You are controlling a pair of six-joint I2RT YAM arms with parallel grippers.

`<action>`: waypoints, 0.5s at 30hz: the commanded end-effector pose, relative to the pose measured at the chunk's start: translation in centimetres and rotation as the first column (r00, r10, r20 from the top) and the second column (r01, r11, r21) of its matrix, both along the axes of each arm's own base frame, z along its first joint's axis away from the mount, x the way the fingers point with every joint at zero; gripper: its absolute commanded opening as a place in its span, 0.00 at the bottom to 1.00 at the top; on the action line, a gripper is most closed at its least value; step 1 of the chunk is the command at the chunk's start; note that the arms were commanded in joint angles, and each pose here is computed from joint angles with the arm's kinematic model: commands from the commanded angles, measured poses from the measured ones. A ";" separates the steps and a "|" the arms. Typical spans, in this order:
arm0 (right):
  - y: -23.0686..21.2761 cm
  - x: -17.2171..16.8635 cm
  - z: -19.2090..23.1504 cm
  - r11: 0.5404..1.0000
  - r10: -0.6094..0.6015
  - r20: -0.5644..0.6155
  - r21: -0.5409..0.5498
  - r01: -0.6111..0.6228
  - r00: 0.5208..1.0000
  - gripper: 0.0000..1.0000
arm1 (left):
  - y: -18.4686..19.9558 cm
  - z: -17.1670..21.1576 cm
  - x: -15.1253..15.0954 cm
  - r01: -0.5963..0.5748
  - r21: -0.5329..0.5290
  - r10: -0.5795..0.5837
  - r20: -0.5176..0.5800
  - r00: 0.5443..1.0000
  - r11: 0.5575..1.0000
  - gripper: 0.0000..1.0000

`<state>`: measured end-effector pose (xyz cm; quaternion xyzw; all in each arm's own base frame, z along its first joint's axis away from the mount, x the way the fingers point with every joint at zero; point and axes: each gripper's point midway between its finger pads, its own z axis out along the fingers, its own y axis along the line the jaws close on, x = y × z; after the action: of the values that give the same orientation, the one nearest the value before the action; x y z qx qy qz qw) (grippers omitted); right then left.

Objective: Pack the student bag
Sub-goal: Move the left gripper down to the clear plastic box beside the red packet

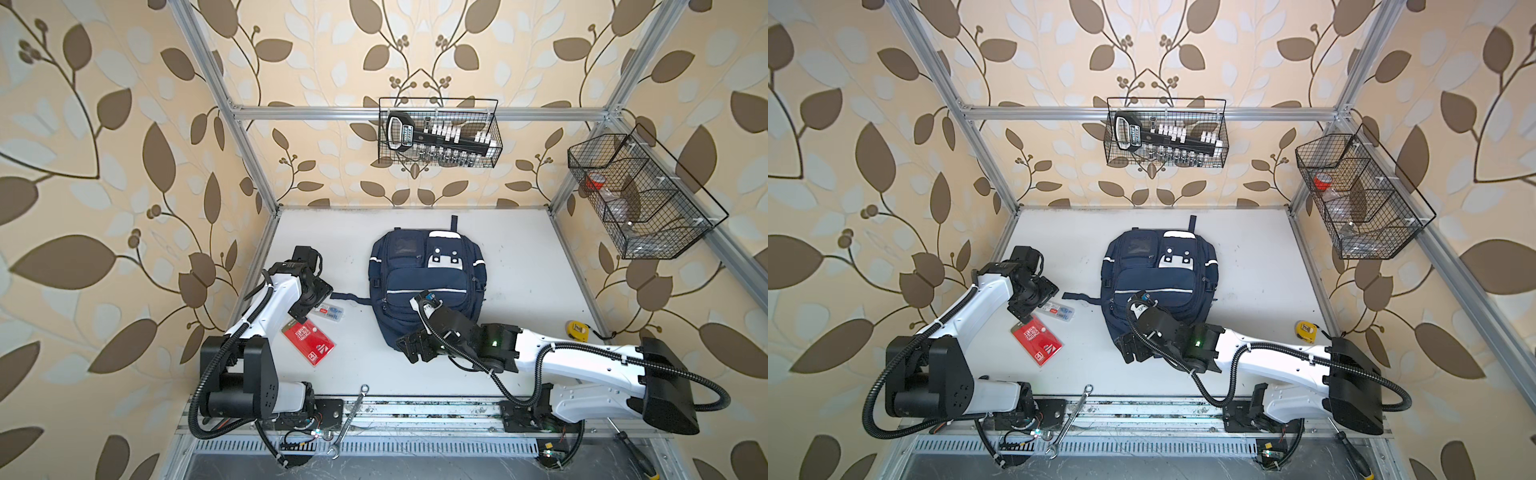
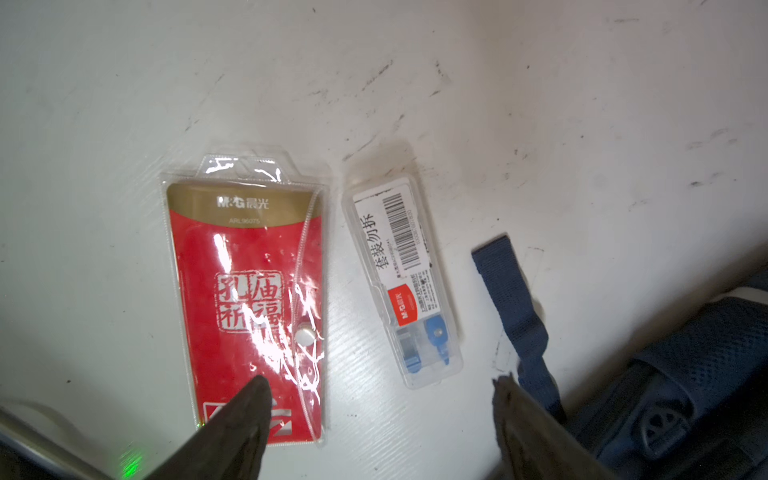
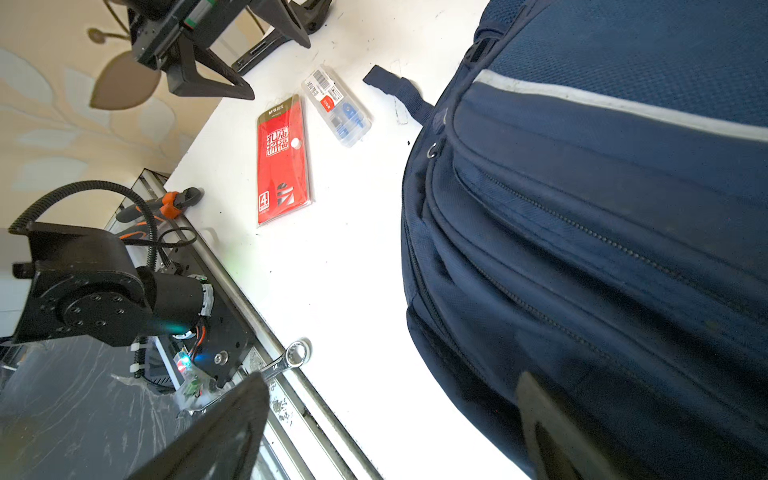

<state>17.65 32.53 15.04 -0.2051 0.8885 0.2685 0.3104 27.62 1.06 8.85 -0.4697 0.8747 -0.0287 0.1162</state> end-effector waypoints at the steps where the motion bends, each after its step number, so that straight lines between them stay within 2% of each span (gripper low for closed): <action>1: -1.3 -0.5 -2.0 0.998 -0.023 -0.038 -0.056 0.021 0.999 0.98 | 0.0 -0.8 1.4 -0.015 -0.024 0.014 -0.028 1.000 1.000 0.80; 4: -2.4 0.2 -2.4 0.988 -0.127 -0.055 -0.097 0.121 0.990 0.99 | -0.9 -2.3 1.7 -0.035 -0.079 0.031 -0.062 0.998 0.996 0.79; 7: -3.7 1.5 -1.7 0.966 -0.225 -0.011 -0.133 0.222 0.974 0.99 | -1.0 -2.9 1.4 -0.049 -0.088 0.042 -0.084 0.996 0.995 0.80; 10: -4.3 2.5 -0.5 0.949 -0.304 0.014 -0.081 0.304 0.952 0.99 | -0.8 -2.8 1.5 -0.036 -0.081 0.029 -0.081 0.996 0.996 0.82; 15: -3.0 2.6 1.8 0.953 -0.301 -0.010 0.047 0.301 0.954 0.99 | -0.6 -3.7 2.0 -0.036 -0.108 0.025 -0.097 0.995 0.994 0.82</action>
<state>19.38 29.02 13.93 -0.0966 0.9182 0.2049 0.3249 29.10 0.29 5.18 -0.4888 0.8695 -0.0459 0.0547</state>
